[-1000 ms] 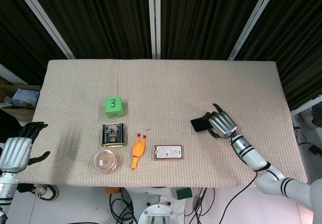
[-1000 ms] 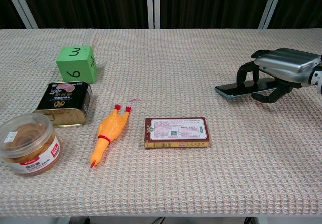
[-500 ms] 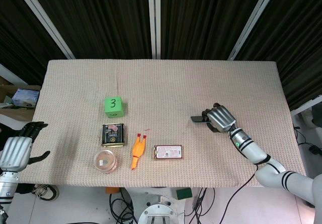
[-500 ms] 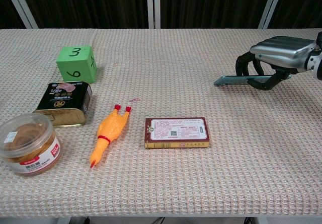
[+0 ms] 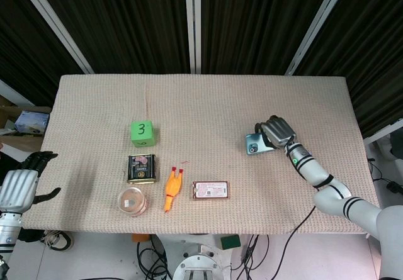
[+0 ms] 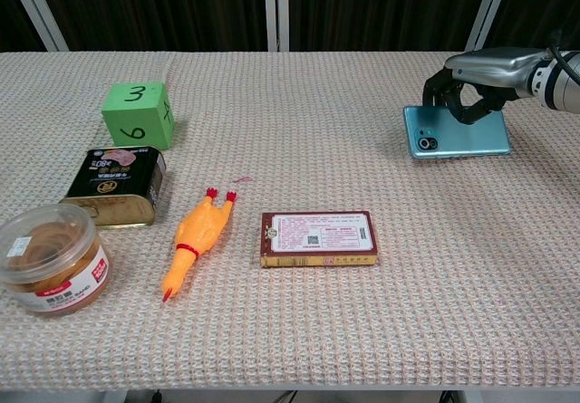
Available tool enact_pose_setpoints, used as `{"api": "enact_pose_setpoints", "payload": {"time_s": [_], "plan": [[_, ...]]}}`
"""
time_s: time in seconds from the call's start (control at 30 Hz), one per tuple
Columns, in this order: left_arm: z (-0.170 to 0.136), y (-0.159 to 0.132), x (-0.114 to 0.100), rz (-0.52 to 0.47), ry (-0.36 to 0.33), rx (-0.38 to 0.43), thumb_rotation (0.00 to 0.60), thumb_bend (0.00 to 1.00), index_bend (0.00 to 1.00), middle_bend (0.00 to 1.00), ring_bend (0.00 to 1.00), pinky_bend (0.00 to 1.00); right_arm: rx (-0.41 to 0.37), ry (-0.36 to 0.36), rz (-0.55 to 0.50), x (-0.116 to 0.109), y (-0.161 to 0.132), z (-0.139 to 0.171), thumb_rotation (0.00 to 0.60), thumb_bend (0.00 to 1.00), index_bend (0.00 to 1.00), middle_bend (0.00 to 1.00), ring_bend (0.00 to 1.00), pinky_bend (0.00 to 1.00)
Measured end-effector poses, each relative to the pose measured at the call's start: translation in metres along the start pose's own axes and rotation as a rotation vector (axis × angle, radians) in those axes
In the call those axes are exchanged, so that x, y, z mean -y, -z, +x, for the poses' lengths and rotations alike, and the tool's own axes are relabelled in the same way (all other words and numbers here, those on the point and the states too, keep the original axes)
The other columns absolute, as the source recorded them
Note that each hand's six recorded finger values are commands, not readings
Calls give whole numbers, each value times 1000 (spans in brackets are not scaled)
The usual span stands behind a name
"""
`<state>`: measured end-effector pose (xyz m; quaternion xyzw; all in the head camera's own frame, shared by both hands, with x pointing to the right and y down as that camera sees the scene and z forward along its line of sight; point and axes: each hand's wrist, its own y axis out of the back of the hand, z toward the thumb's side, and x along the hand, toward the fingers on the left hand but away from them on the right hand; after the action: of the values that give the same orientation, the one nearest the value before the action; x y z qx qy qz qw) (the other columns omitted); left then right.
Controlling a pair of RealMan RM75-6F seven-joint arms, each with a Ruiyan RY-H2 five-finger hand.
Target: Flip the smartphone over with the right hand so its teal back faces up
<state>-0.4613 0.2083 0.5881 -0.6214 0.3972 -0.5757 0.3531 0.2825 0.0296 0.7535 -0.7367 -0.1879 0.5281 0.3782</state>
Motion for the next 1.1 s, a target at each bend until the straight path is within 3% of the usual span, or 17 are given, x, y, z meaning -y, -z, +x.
{"api": "enact_pose_setpoints", "payload": {"time_s": [0.1,0.27,0.5,0.73,1.0,1.1], "plan": [[1,1,0,0,1,-2,600,112,207,191,152,348,8,45,-5,-6,4,-4,581,531,0,0,0,0],[2,0,0,1,1,2,600,112,208,191,152,348,-13,185,-5,-22,3,-1,569,519,0,0,0,0],[0,0,-1,0,-9,3,600,112,208,191,152,346,-7,378,21,-27,14,43,567,479,0,0,0,0],[-3,-1,-4,1,-31,9,600,112,206,191,152,336,103,382,-44,9,27,128,483,456,0,0,0,0],[-8,-5,-8,0,-56,28,600,111,194,190,152,335,419,336,-99,63,50,269,459,441,0,0,0,0],[-10,-7,-7,-1,-56,33,600,111,194,191,152,334,500,303,-106,76,56,303,457,440,0,0,0,0]]}}
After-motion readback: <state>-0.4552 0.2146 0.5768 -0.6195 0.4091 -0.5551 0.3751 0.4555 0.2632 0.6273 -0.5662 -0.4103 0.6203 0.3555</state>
